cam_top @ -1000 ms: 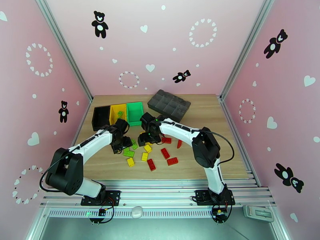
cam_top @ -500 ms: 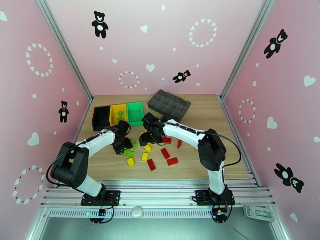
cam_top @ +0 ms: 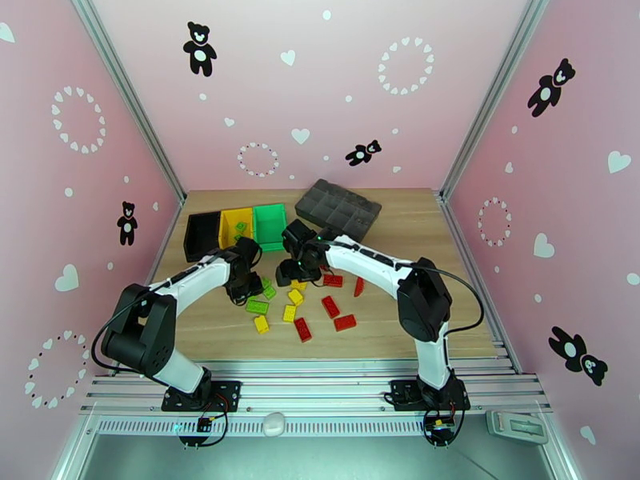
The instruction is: Sort the legos into containers by color
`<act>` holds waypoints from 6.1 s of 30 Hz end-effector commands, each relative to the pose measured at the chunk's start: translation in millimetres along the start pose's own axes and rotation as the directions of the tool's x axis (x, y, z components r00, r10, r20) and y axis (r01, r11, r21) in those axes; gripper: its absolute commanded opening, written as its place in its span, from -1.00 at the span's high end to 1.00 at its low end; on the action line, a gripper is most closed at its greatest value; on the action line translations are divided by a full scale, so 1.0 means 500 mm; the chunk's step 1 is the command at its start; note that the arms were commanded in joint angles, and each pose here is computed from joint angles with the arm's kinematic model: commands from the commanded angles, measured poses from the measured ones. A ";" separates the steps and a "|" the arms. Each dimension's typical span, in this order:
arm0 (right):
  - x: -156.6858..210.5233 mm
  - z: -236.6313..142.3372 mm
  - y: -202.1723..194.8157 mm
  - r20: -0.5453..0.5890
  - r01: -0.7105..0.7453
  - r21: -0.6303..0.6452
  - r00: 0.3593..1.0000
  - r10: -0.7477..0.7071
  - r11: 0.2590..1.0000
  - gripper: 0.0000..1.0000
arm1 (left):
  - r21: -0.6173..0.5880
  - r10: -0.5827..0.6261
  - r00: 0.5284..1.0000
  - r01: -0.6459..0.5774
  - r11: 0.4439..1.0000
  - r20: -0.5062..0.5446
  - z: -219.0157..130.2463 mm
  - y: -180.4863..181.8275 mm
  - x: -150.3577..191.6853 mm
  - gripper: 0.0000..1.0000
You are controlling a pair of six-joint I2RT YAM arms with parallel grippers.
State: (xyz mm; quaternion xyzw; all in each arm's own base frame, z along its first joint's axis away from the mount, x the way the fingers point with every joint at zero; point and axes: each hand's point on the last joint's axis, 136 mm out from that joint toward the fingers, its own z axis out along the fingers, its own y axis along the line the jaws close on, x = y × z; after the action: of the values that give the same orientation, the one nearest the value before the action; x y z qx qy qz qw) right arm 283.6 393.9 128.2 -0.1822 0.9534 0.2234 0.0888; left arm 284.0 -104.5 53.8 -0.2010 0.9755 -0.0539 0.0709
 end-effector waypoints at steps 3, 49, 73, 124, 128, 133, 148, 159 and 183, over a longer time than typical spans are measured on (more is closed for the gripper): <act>-0.029 0.011 0.018 -0.004 0.019 -0.008 1.000 -0.019 1.000 -0.38 | 0.013 0.005 0.999 -0.005 1.000 0.049 -0.049 -0.008 -0.042 0.46; -0.129 -0.010 -0.022 -0.006 -0.032 -0.093 0.999 0.031 0.995 -0.31 | 0.088 -0.123 0.980 0.110 0.990 0.156 -0.130 0.017 -0.278 -0.37; 0.057 -0.029 -0.093 -0.030 -0.061 0.089 0.998 0.063 0.994 -0.46 | 0.060 0.026 0.999 -0.024 0.998 -0.036 0.028 -0.065 -0.014 -0.45; 0.053 -0.041 -0.105 -0.016 -0.082 0.074 0.996 0.083 0.994 -0.45 | -0.066 0.231 0.972 -0.234 0.970 -0.050 0.075 -0.129 -0.058 0.25; 0.041 -0.048 -0.096 -0.012 -0.063 0.068 0.998 0.064 0.996 -0.44 | -0.058 0.226 0.974 -0.227 0.972 -0.023 0.048 -0.133 -0.070 0.31; 0.016 -0.044 -0.066 -0.014 -0.035 0.018 0.999 0.035 0.999 -0.43 | -0.023 0.178 0.984 -0.178 0.984 0.010 0.011 -0.125 -0.095 0.34; -0.133 -0.019 0.089 0.009 0.024 -0.276 1.000 -0.022 0.961 -0.44 | 0.089 -0.064 0.993 0.055 0.995 0.102 -0.089 -0.028 -0.284 0.34; -0.170 -0.020 0.068 0.007 -0.007 -0.292 1.000 0.010 0.956 -0.45 | 0.124 -0.106 0.985 0.089 0.988 0.138 -0.094 -0.050 -0.450 0.25; -0.063 -0.015 -0.049 -0.048 -0.011 -0.038 0.999 0.009 0.999 -0.40 | 0.088 -0.042 0.995 0.034 0.996 0.090 -0.103 -0.040 -0.206 -0.37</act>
State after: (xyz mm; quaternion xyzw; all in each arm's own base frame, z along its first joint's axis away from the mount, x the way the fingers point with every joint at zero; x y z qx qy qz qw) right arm 328.1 390.8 107.9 -0.1779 0.9518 0.2480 0.0296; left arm 392.7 -61.7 122.0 -0.2270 0.9626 -0.0838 0.1215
